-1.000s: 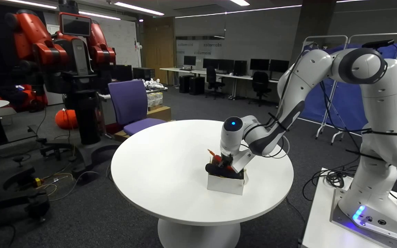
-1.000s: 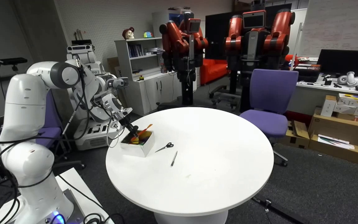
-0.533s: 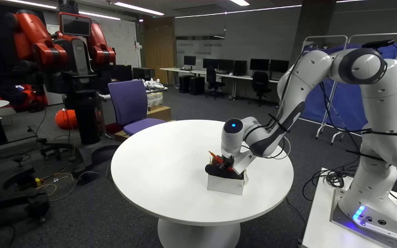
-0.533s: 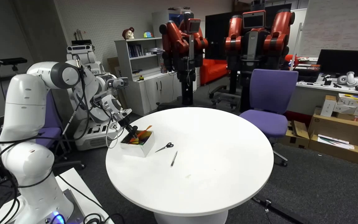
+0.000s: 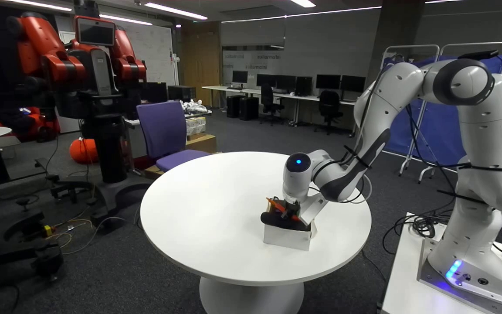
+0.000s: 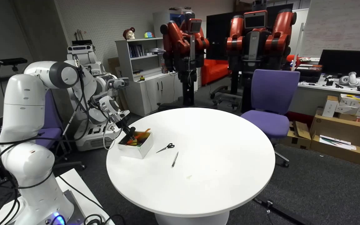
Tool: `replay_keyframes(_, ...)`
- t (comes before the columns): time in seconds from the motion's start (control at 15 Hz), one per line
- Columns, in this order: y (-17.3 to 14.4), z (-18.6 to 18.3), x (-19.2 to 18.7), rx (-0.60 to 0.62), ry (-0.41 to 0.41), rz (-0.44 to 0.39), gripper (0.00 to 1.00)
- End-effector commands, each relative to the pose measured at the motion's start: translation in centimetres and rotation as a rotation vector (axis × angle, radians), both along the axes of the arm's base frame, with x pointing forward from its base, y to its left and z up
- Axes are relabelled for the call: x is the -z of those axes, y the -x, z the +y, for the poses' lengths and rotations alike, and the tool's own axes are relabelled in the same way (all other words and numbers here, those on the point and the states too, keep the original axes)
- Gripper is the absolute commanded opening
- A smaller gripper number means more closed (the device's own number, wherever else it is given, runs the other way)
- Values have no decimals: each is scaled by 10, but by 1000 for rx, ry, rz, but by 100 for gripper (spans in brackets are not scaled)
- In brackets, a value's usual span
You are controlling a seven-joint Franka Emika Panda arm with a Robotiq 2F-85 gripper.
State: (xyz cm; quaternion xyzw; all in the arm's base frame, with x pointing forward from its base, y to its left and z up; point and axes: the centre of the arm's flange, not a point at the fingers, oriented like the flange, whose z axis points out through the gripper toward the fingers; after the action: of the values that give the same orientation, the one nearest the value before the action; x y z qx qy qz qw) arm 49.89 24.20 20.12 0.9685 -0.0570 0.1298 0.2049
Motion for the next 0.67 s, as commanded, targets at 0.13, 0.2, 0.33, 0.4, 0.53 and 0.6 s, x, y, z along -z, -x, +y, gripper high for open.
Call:
replay_keyframes(0.13, 19, -8, -10, 27, 14, 29, 79)
replay_keyframes(0.2, 18, -14, -14, 37, 10, 21, 88)
replay_keyframes(0.33, 17, -27, -22, 63, 3, 4, 99)
replay_keyframes(0.4, 15, -37, -24, 82, 1, -3, 100)
replay_keyframes(0.53, 11, -56, -30, 120, -7, -15, 100)
replay_keyframes(0.6, 7, -69, -33, 141, -20, -26, 100)
